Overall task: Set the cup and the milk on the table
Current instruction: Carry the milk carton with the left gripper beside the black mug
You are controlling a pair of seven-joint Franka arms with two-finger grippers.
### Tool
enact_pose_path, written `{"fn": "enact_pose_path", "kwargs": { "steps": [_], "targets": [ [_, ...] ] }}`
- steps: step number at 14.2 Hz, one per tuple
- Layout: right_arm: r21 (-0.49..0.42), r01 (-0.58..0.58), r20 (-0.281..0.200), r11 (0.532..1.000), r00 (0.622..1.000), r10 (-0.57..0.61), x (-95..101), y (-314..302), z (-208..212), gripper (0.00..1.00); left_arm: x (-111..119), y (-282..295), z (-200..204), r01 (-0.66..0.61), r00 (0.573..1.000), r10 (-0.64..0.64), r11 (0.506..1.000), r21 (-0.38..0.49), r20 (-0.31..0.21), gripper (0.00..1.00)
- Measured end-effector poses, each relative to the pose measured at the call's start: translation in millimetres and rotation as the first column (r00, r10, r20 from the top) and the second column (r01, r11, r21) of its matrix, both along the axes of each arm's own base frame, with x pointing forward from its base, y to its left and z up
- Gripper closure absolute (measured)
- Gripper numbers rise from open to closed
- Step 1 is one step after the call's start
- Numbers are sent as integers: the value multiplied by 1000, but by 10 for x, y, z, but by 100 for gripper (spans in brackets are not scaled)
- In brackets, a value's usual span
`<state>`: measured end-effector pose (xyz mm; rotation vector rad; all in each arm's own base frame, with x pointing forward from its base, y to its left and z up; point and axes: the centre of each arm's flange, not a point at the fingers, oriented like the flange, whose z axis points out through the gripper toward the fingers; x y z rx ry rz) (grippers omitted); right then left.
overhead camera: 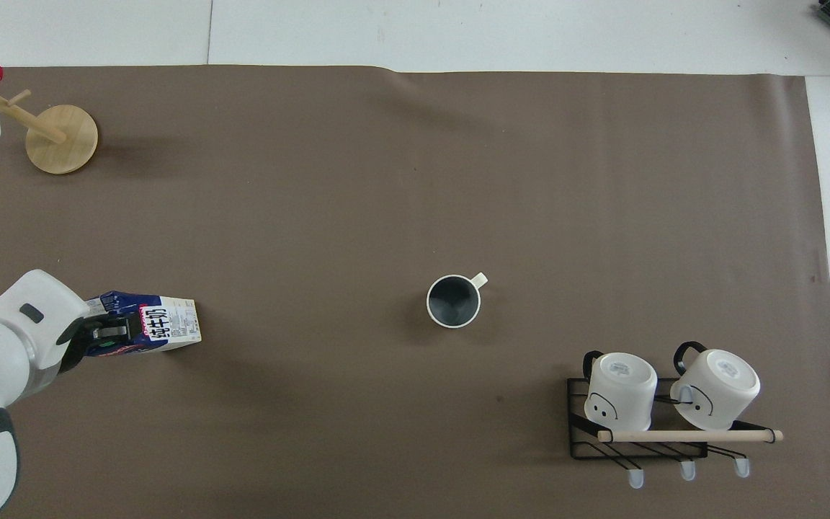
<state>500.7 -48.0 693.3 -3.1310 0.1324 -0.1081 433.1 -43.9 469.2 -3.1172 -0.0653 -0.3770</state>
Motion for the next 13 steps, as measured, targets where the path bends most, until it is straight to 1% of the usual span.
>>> {"fn": "enact_pose_path", "kwargs": {
  "steps": [3,5,7,10,13],
  "targets": [
    [-2,-11,-9,1000,1000,11,2,61,-9,0,-15,-319,80,-32,999,32,999,1,21,46],
    [-6,-30,-18,1000,999,30,12,142,-48,0,-50,-752,193,-53,998,52,999,3,46,48],
    [-29,-64,-24,998,998,64,18,304,-54,0,-55,-1162,334,-49,998,48,999,10,45,48],
    [-35,-69,-48,997,997,67,-8,320,-68,0,105,-1601,518,-9,999,9,1000,0,53,48],
    [-35,-64,-48,997,997,62,-10,295,-64,0,248,-1956,540,39,998,-38,999,-24,47,48]
  ]
}}
